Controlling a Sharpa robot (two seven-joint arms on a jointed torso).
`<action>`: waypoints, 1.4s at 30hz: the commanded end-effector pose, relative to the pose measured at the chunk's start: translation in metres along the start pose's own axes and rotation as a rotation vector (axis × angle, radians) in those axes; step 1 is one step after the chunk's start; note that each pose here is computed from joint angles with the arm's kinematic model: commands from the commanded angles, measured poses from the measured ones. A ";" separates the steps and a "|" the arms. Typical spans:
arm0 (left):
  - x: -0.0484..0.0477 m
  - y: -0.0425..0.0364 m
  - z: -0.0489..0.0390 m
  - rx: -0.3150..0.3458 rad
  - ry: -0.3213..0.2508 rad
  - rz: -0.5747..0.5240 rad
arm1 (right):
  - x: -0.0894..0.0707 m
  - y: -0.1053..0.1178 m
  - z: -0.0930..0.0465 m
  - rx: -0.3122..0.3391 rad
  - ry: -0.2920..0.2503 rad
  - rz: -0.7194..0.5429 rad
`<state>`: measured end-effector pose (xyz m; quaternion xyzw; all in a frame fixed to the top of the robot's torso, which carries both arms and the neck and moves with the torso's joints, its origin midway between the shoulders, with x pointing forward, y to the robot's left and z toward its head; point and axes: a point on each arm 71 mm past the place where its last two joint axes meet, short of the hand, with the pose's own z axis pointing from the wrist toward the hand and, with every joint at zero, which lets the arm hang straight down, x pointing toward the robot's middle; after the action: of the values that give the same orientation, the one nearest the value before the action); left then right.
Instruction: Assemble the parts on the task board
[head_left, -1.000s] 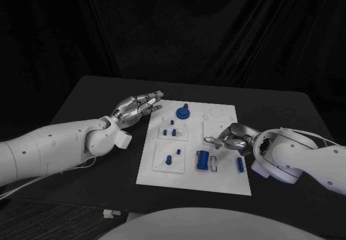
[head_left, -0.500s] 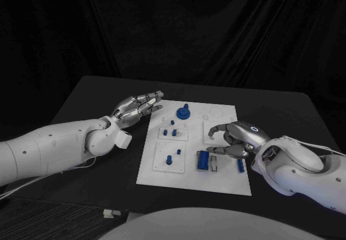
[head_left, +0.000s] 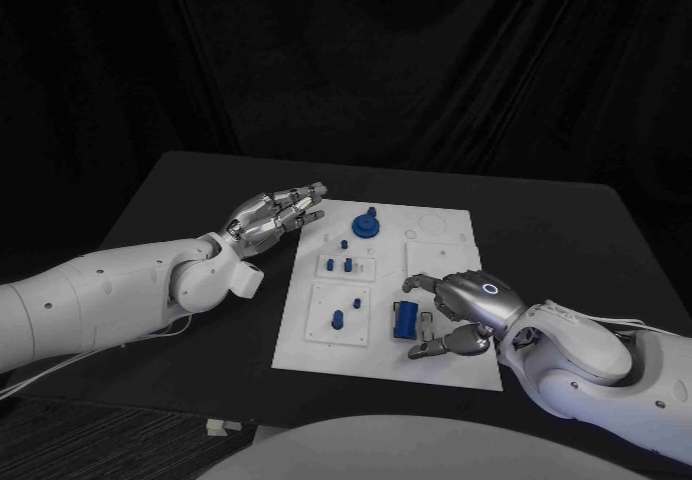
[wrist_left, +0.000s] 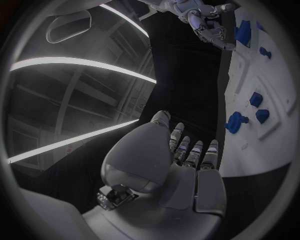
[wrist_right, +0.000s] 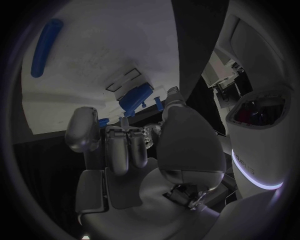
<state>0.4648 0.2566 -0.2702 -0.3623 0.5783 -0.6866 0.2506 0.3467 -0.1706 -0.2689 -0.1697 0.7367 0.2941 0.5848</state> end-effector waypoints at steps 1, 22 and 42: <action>0.0012 -0.0001 0.0001 0.011 0.009 -0.015 | 0.002 0.001 -0.001 0.020 -0.005 -0.056; 0.0016 0.0016 -0.0003 0.000 0.015 -0.021 | 0.012 0.001 0.004 0.050 0.011 -0.055; 0.0023 0.0033 -0.0002 -0.008 0.021 -0.026 | 0.013 0.004 0.006 0.030 -0.003 -0.047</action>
<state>0.4637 0.2563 -0.2733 -0.3642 0.5833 -0.6846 0.2416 0.3459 -0.1618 -0.2816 -0.1793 0.7390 0.2707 0.5903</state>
